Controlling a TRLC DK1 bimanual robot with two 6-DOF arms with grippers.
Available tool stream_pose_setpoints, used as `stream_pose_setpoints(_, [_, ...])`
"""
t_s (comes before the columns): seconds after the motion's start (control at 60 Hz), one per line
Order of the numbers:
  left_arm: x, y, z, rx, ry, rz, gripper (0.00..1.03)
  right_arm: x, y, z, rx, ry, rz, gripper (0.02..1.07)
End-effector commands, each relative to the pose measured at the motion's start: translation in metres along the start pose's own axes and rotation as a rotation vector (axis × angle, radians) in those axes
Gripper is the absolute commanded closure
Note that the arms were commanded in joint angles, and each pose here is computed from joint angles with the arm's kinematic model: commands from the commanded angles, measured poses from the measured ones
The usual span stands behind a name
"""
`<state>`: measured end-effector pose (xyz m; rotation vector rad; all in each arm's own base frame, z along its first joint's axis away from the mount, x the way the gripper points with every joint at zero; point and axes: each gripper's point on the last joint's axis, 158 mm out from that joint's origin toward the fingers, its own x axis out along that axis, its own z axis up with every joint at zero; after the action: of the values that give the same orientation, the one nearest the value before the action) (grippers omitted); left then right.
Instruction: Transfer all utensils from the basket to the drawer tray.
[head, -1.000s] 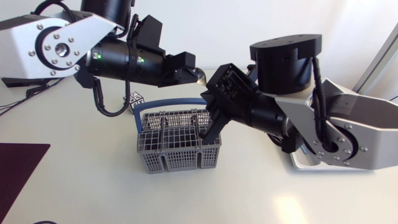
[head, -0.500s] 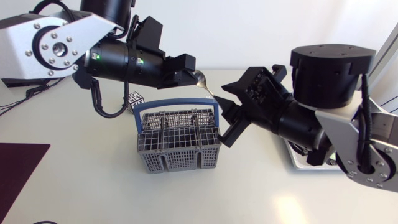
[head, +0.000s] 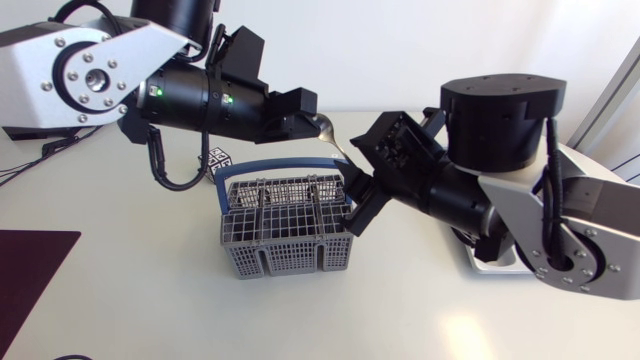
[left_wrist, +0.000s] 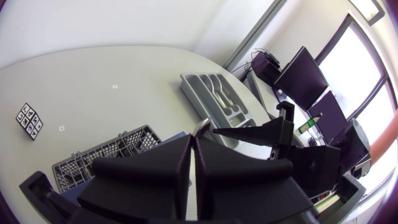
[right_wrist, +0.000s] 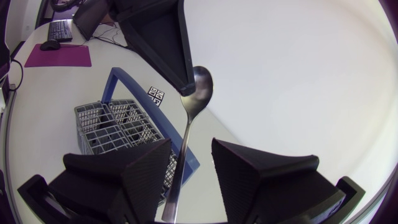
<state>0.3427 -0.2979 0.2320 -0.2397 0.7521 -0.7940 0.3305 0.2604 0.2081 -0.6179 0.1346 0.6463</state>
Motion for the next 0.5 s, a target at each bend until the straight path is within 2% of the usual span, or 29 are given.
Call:
stream_pose_setpoints(0.0, [-0.006,-0.01,0.007,0.023,-0.02,-0.021,0.99,0.006,-0.002,0.012,-0.005,-0.017,-0.012,0.64])
stream_pose_setpoints(0.05, [-0.006,-0.011,0.007,0.023,-0.02,-0.022,0.99,0.007,-0.003,0.016,-0.006,-0.021,-0.014,0.69])
stream_pose_setpoints(0.233, [-0.006,-0.011,0.007,0.023,-0.02,-0.022,0.99,0.012,0.0,0.016,-0.011,-0.006,-0.004,1.0])
stream_pose_setpoints(0.35, [-0.006,-0.011,0.007,0.024,-0.021,-0.023,0.98,0.012,0.004,0.01,-0.012,0.016,0.009,1.01])
stream_pose_setpoints(0.417, [-0.007,-0.013,0.01,0.03,-0.032,-0.027,0.91,0.011,0.005,0.007,-0.013,0.024,0.014,1.02])
stream_pose_setpoints(0.483, [-0.011,-0.016,0.016,0.04,-0.052,-0.032,0.76,0.011,0.007,0.005,-0.014,0.03,0.018,1.02])
